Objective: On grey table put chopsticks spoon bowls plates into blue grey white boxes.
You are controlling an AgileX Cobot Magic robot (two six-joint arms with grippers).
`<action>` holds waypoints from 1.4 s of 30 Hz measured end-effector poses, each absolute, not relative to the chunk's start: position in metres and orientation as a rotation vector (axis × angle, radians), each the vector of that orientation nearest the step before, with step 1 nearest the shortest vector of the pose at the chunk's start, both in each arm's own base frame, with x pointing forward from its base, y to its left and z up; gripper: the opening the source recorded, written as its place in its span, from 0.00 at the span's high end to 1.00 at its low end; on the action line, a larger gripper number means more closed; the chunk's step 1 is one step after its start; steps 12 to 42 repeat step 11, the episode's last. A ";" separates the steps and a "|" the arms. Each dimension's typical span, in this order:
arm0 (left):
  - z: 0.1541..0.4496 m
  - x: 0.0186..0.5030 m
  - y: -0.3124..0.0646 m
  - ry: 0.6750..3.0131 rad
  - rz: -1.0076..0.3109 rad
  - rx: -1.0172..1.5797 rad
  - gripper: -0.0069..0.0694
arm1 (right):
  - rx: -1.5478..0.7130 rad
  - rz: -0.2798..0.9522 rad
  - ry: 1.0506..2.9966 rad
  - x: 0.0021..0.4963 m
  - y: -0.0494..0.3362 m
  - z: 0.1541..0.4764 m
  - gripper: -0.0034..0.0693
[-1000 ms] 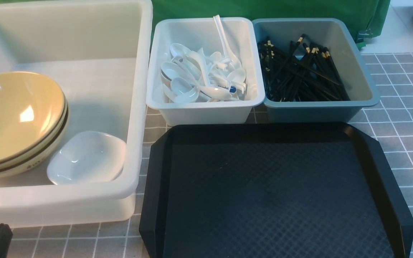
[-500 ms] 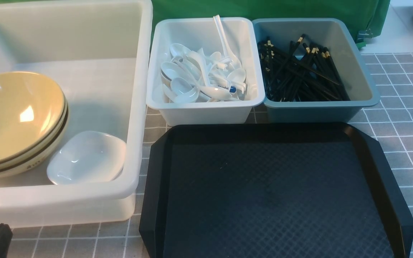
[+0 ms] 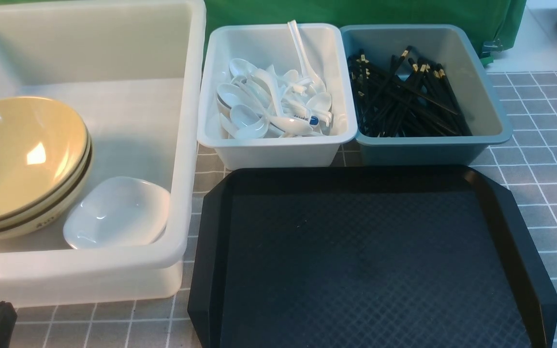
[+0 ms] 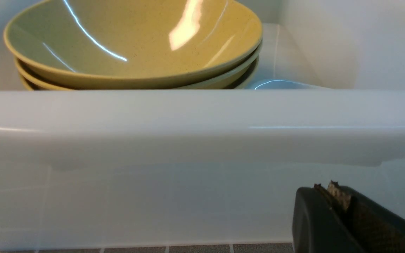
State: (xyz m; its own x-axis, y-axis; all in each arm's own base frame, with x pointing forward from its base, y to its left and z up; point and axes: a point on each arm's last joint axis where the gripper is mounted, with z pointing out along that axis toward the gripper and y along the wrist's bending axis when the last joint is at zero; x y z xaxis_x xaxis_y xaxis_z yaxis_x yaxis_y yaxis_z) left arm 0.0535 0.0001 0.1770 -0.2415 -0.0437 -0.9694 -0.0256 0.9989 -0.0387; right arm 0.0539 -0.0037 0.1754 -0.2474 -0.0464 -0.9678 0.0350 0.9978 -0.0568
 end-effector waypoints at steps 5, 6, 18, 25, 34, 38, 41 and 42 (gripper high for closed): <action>0.177 0.054 0.000 1.814 -0.017 -0.051 0.92 | -0.008 -0.076 1.819 0.054 -0.004 0.175 0.77; 0.177 0.054 0.000 1.814 -0.017 -0.051 0.92 | -0.008 -0.076 1.819 0.054 -0.004 0.175 0.77; 0.177 0.054 0.000 1.814 -0.018 -0.053 0.92 | -0.008 -0.076 1.819 0.054 -0.004 0.175 0.77; 0.177 0.054 0.000 1.814 -0.018 -0.053 0.92 | -0.008 -0.076 1.819 0.054 -0.004 0.175 0.77; 0.177 0.054 0.000 1.814 -0.018 -0.053 0.92 | -0.008 -0.076 1.819 0.054 -0.004 0.175 0.77; 0.177 0.054 0.000 1.814 -0.018 -0.053 0.92 | -0.008 -0.076 1.819 0.054 -0.004 0.175 0.77; 0.177 0.054 0.000 1.814 -0.018 -0.053 0.92 | -0.008 -0.076 1.819 0.054 -0.004 0.175 0.77; 0.177 0.054 0.000 1.814 -0.018 -0.053 0.92 | -0.008 -0.076 1.819 0.054 -0.004 0.175 0.77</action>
